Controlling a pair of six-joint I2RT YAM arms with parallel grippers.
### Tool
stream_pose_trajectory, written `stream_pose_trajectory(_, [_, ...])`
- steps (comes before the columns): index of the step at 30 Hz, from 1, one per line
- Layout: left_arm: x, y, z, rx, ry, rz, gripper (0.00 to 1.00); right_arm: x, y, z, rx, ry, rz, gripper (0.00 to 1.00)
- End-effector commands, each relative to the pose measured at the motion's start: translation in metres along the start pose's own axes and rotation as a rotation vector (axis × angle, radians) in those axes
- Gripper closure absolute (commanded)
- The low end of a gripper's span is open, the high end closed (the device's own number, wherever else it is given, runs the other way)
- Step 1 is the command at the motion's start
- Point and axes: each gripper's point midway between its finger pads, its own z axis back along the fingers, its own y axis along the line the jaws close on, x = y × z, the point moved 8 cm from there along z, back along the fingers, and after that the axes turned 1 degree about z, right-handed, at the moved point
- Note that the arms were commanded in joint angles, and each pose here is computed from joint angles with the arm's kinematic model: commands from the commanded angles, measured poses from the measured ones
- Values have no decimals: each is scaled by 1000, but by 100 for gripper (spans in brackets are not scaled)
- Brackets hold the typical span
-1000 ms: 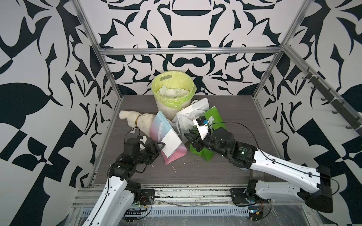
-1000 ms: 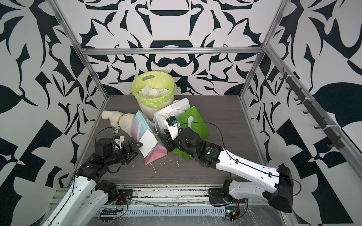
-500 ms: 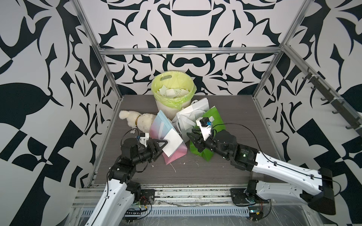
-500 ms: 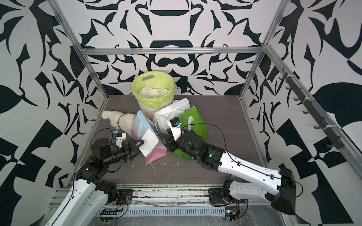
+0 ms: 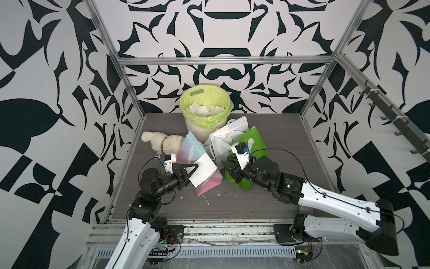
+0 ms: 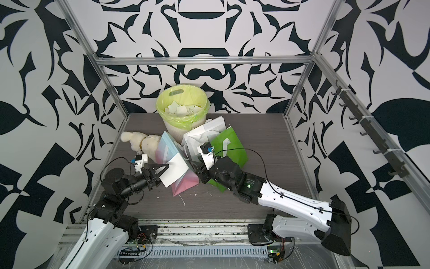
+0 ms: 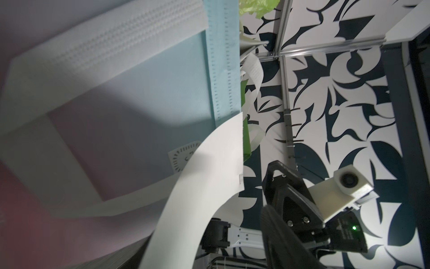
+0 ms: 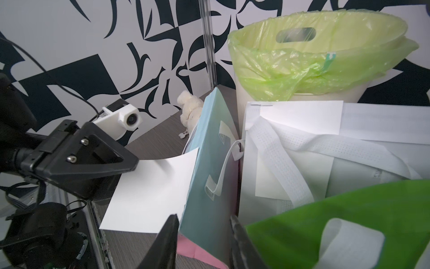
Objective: Shred takeout receipts and throw away
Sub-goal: Tear off the takeout receipt from the takeout bag.
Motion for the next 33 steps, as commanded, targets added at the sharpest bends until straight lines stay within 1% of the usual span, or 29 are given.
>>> stream_pose_trajectory(1, [2,-22,4,-101,-23,-55,59,4,8,3,52,-24,15,61])
stream_pose_trajectory(4, [3,-34,8,-105,-52,-78,76,-1,9,2,71,-23,0,60])
stream_pose_trajectory(7, [5,-45,11,-122,-77,-92,91,-8,11,0,84,-14,-20,59])
stream_pose_trajectory(13, [8,-57,10,-158,-84,-116,100,-23,13,-4,95,4,-47,57])
stream_pose_trajectory(21, [7,-62,-1,-165,-47,-117,100,-38,27,-17,76,12,-59,52])
stream_pose_trajectory(22, [7,-63,-2,-168,-45,-121,100,-40,26,-19,32,5,-56,51])
stream_pose_trajectory(24, [7,-64,-3,-169,-42,-119,100,-43,25,-22,-10,6,-53,50])
stream_pose_trajectory(28, [6,-70,-5,-182,-36,-125,100,-49,18,-26,-88,3,-92,48])
stream_pose_trajectory(33, [3,-75,-6,-190,-21,-128,100,-51,16,-28,-103,-45,-137,45])
